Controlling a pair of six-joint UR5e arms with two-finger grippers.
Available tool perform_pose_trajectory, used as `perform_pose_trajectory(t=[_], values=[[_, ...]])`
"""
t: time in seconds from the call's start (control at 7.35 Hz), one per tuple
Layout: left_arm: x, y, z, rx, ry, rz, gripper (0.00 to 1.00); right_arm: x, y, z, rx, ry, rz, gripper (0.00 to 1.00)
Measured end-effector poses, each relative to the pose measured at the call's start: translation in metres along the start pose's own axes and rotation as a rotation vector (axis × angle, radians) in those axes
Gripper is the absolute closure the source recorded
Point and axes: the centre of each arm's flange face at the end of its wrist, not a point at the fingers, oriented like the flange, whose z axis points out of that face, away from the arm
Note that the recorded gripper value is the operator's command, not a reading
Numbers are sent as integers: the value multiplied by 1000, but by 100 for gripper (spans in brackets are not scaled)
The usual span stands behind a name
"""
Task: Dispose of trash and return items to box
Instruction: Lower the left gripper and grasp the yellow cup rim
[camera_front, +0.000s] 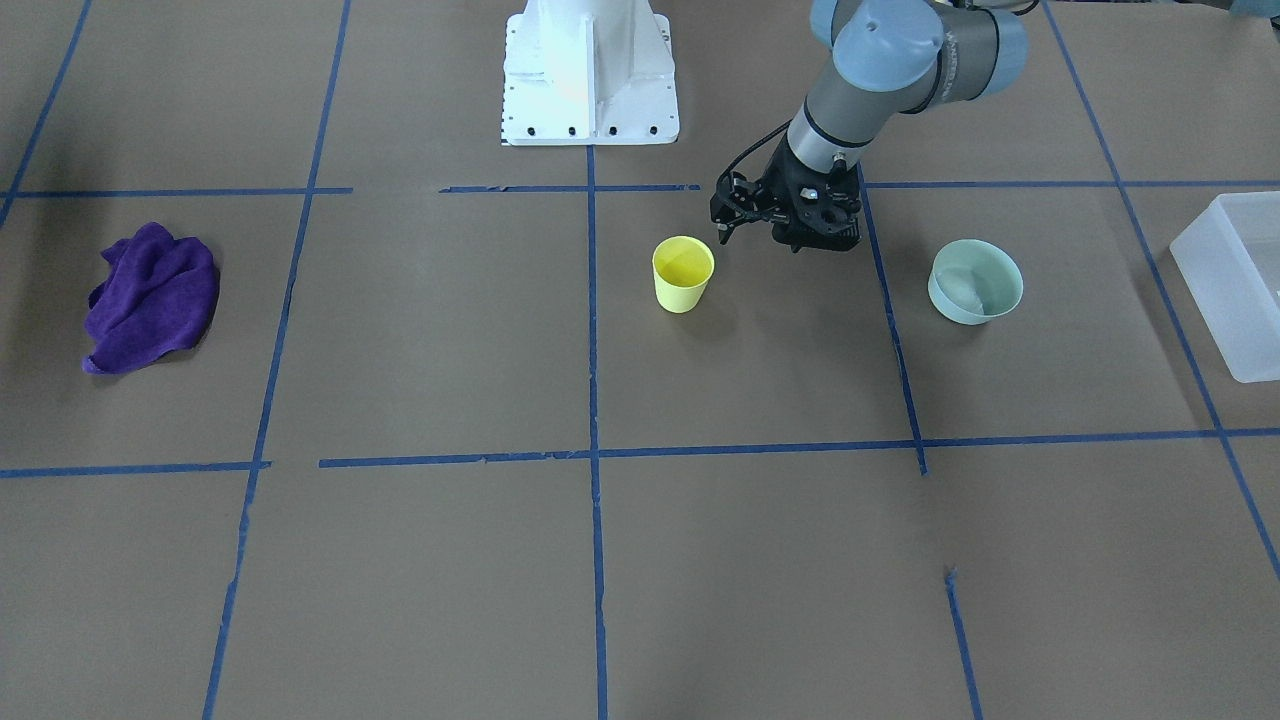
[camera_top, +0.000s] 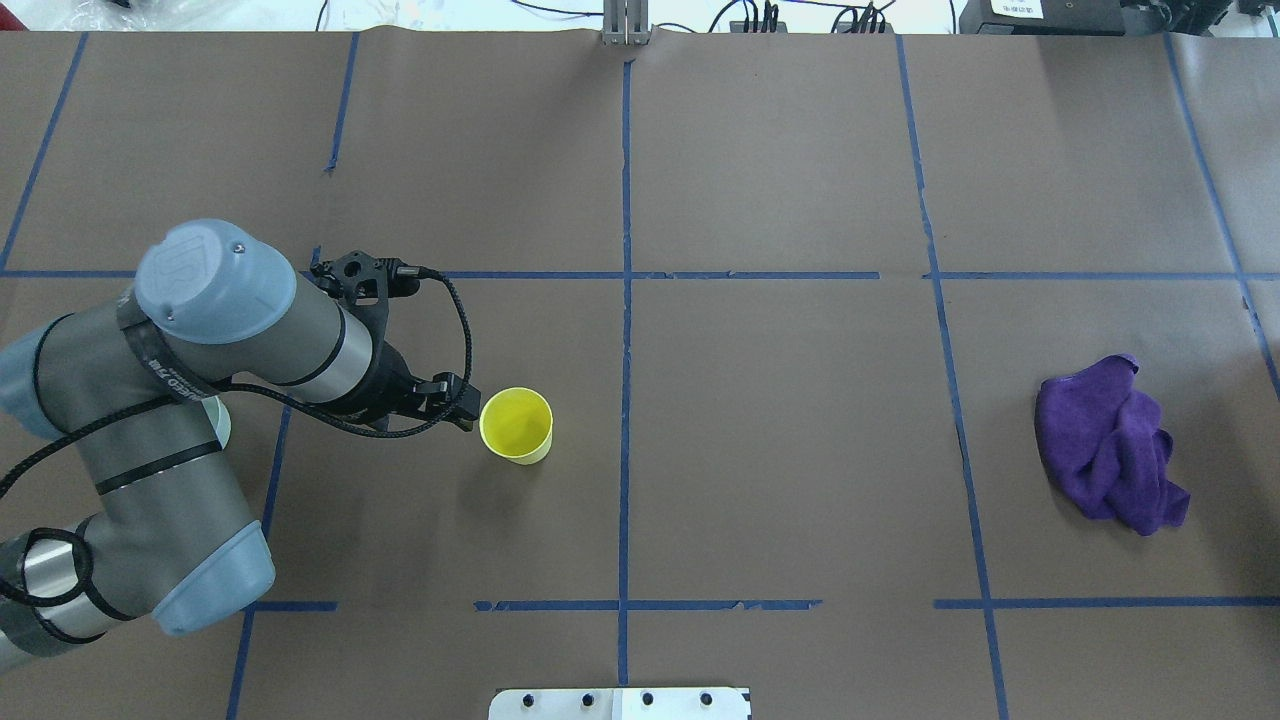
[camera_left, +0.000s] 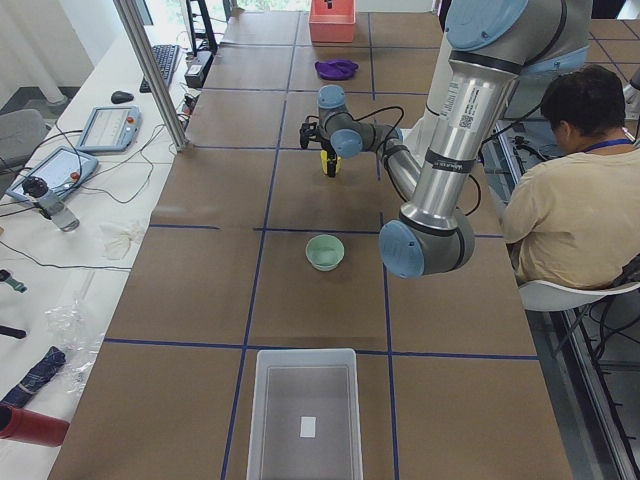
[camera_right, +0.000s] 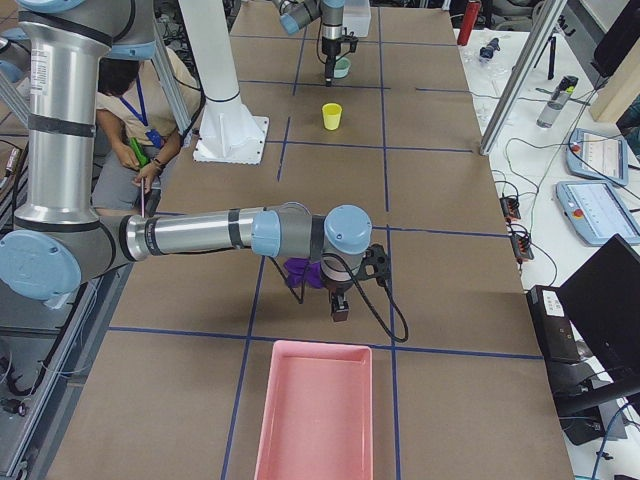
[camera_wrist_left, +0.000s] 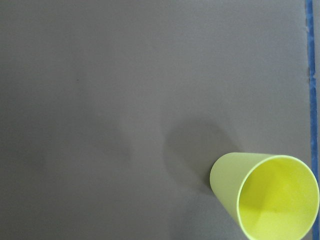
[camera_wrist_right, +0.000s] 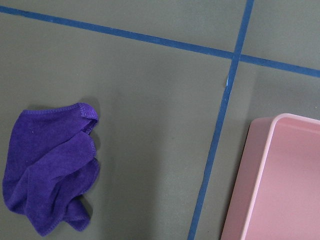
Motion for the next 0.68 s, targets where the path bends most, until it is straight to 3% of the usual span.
perform_pose_trajectory(t=[0.68], values=[[31,-2,31,-29,-7,-12,4,1,0,1,-2,0,2,0]])
